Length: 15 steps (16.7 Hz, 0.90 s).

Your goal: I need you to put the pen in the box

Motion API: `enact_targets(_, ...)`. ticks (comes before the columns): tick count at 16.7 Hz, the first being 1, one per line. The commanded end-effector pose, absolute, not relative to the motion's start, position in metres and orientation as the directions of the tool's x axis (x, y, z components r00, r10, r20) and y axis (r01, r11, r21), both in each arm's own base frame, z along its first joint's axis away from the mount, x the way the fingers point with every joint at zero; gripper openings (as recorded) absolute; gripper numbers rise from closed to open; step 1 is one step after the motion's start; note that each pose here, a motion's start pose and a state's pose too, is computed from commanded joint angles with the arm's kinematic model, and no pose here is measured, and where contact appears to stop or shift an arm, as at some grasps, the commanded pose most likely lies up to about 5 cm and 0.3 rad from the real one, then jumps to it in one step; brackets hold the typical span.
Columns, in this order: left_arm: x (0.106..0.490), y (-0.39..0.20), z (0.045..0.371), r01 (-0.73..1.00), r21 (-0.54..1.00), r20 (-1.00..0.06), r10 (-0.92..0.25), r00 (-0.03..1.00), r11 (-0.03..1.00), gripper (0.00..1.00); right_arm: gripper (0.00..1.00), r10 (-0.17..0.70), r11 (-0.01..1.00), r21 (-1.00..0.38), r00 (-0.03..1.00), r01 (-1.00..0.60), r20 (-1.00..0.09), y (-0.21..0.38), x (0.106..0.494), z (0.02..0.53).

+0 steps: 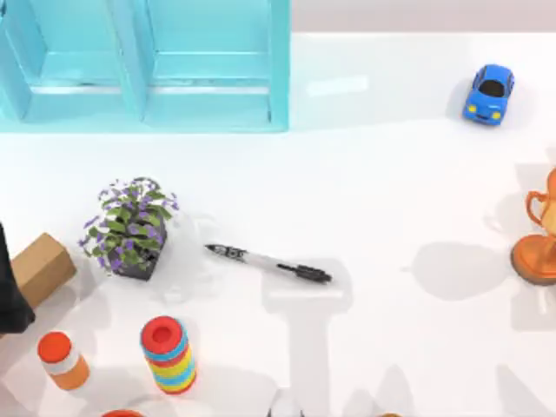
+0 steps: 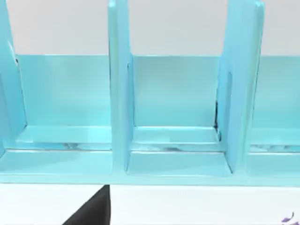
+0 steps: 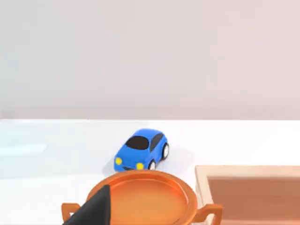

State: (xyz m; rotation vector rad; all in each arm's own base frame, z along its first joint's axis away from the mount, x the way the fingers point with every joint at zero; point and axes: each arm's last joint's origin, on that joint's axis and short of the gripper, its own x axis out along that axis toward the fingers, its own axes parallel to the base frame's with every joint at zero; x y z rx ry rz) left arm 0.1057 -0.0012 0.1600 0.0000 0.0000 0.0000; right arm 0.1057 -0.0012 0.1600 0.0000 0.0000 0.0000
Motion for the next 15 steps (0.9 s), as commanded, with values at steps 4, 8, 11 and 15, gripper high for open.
enact_targets(4, 0.106, -0.001, 0.16, 0.0, 0.0, 0.0, 0.0, 1.0, 1.0, 1.0, 1.0, 0.005, 1.0, -0.005, 1.0, -0.006, -0.017, -0.001, 0.106, 0.165)
enact_targets(8, 0.106, -0.001, 0.16, 0.0, 0.0, 0.0, 0.0, 1.0, 1.0, 1.0, 1.0, 0.044, 0.998, -0.039, 0.991, -0.049, -0.13, 0.004, 0.11, 0.198)
enact_targets(11, 0.106, -0.001, 0.16, 0.0, 0.0, 0.0, 0.0, 1.0, 1.0, 1.0, 1.0, 0.093, 0.99, -0.077, 0.96, -0.118, -0.265, 0.011, 0.122, 0.237)
enact_targets(15, 0.106, -0.001, 0.16, 0.0, 0.0, 0.0, 0.0, 1.0, 1.0, 1.0, 1.0, 0.17, 0.958, -0.128, 0.864, -0.258, -0.473, 0.029, 0.161, 0.297)
